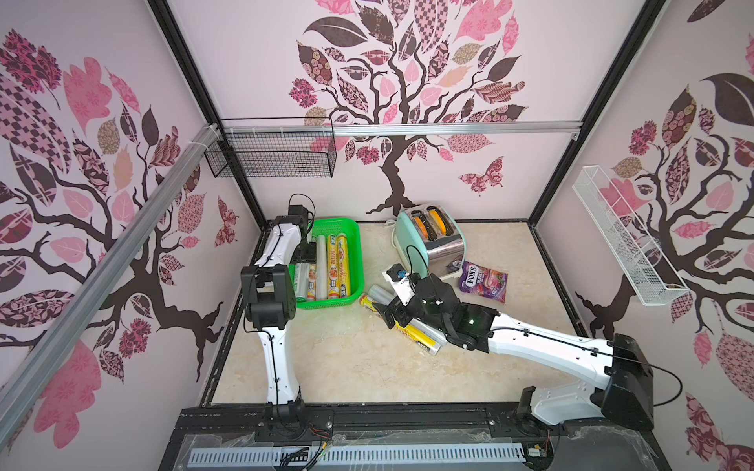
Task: Put the plastic wrap into the basket
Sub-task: Place the plastic wrap in the basket, then pick up the plastic wrap from the center of the board, then place the plastic wrap in the basket.
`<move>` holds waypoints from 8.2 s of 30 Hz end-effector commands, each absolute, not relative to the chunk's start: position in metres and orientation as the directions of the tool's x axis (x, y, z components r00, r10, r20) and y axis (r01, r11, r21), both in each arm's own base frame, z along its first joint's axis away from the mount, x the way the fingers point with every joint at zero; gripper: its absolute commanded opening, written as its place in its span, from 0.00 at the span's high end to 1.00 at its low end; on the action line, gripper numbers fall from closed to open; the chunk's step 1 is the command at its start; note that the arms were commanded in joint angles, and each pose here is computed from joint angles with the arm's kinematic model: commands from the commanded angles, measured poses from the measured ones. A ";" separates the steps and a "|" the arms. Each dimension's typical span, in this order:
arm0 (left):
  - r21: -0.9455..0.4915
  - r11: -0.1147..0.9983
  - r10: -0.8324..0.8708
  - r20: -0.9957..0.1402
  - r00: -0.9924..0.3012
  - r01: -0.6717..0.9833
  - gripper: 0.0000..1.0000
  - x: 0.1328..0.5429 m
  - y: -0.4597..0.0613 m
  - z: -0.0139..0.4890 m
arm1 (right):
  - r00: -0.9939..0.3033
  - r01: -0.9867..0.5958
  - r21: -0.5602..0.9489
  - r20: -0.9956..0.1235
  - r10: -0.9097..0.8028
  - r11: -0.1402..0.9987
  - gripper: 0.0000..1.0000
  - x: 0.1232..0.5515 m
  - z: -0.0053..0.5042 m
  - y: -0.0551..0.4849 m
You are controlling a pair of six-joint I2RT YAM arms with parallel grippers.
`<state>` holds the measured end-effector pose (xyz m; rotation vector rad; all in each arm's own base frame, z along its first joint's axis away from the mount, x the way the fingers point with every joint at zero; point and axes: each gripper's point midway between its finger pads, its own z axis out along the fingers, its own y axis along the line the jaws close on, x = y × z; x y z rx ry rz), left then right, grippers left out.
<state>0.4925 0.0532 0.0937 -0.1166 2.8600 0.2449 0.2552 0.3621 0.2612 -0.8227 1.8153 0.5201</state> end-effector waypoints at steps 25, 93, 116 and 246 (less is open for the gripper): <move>0.173 0.964 -0.140 -0.317 -0.938 -0.202 0.46 0.478 0.061 0.110 | -0.479 -0.680 0.052 -0.786 -0.390 0.731 0.01 0.276 0.206 0.338; -0.214 0.943 0.109 -0.526 -0.844 0.255 0.21 0.233 -0.046 0.239 | -0.754 -0.633 0.334 -0.472 -0.457 0.699 0.62 0.157 0.081 0.295; -0.444 0.823 -0.052 -0.680 -0.731 0.355 0.02 0.247 -0.090 0.336 | -0.496 -0.666 0.510 -0.848 0.188 0.544 0.65 0.212 0.281 0.325; 0.136 0.964 -0.157 -0.410 -0.899 -0.230 0.48 0.489 0.049 0.111 | -0.530 -0.652 0.100 -0.768 -0.358 0.751 0.00 0.196 0.215 0.307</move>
